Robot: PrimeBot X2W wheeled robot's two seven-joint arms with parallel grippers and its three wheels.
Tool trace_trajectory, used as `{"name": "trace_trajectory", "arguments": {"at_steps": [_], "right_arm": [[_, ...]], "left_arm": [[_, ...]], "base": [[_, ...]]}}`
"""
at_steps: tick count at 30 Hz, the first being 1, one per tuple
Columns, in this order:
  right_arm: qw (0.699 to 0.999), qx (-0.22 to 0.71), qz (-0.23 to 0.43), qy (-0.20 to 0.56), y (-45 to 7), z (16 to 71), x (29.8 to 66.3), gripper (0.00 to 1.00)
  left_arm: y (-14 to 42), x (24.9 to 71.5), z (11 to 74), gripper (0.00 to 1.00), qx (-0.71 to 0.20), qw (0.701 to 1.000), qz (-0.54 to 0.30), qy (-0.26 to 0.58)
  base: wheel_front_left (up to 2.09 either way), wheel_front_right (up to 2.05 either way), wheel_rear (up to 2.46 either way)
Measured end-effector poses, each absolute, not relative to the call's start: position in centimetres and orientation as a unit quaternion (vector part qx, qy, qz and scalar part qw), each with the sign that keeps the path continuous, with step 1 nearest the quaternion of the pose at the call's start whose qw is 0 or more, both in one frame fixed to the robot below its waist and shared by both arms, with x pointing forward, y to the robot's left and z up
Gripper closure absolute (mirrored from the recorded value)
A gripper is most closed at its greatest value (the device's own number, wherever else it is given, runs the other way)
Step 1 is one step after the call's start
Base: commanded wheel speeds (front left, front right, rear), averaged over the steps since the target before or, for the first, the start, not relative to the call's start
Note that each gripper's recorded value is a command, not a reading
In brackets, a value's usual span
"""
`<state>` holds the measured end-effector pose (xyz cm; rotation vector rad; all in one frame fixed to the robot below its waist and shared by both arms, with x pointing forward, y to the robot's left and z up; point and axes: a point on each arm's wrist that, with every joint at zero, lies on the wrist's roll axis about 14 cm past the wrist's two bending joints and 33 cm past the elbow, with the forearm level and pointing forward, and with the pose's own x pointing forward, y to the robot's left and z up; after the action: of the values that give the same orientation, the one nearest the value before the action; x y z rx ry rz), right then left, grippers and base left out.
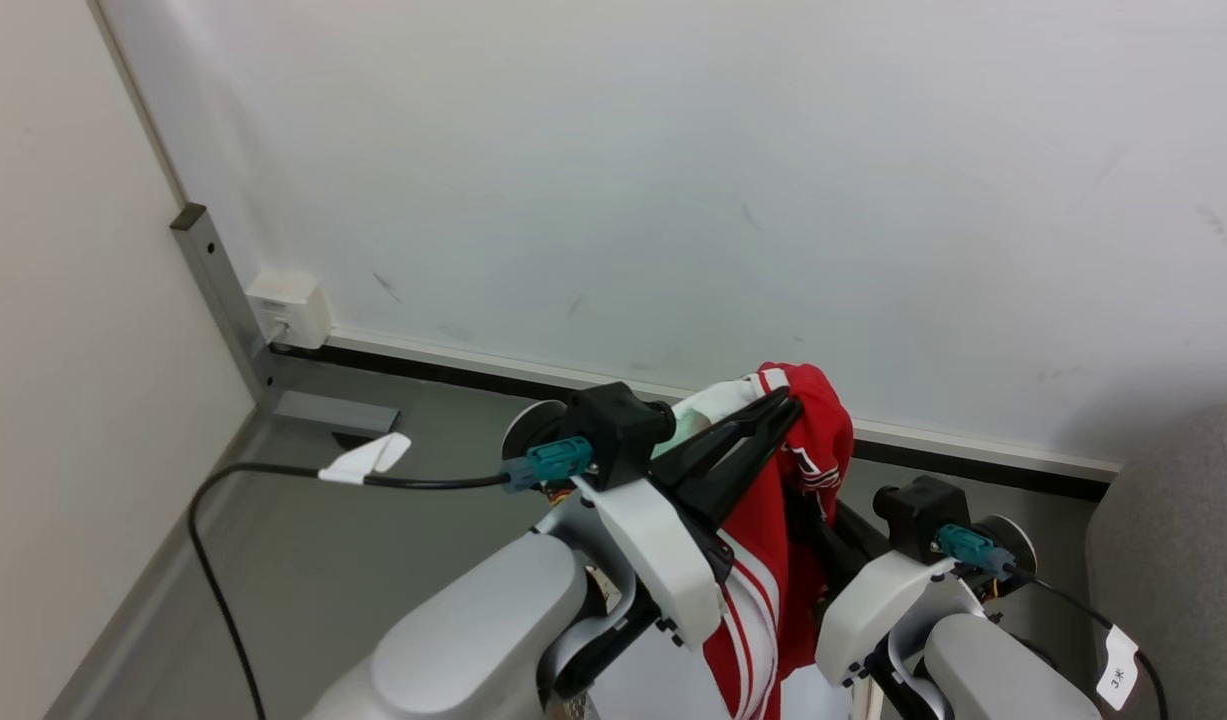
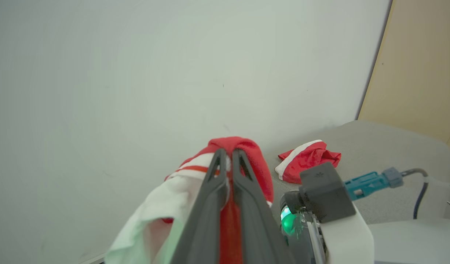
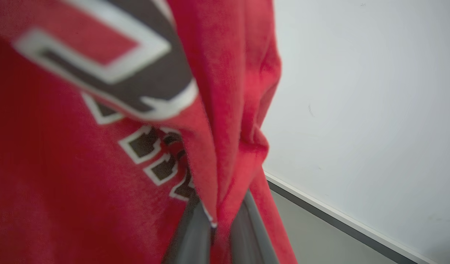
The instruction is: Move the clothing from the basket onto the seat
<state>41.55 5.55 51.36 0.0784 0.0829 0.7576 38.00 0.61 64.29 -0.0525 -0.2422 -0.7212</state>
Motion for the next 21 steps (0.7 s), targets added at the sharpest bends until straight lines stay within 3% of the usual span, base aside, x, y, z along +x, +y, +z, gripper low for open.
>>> {"name": "trace_trajectory", "arguments": {"at_steps": [14,15,17,18,19,21], "right_arm": [[0.957,0.092,0.27,-0.044,-1.5,55.9,44.1,1.0],[0.958,0.094,0.264,-0.051,-1.9,56.3,44.1,1.0],[0.96,0.102,0.253,-0.066,-2.9,57.1,44.1,1.0],[0.961,0.107,0.246,-0.071,-3.4,57.4,44.1,1.0],[0.961,0.109,0.241,-0.077,-3.9,57.8,44.1,1.0],[0.963,0.117,0.228,-0.089,-5.0,58.5,44.2,1.0]], "left_arm": [[2.1,38.8,58.7,1.0,-0.039,0.943,-0.328,-0.049],[1.8,38.7,58.4,0.79,-0.04,0.941,-0.332,-0.044],[1.1,38.5,57.9,0.52,-0.043,0.938,-0.342,-0.039],[0.7,38.5,57.7,0.07,-0.044,0.936,-0.346,-0.037],[0.3,38.4,57.6,0.0,-0.045,0.935,-0.351,-0.036],[-0.5,38.4,57.5,0.0,-0.047,0.93,-0.363,-0.037]], "base": [[0.0,0.0,0.0],[0.0,0.0,0.0],[0.0,0.0,0.0],[0.0,0.0,0.0],[0.0,0.0,0.0],[0.0,0.0,0.0]]}}
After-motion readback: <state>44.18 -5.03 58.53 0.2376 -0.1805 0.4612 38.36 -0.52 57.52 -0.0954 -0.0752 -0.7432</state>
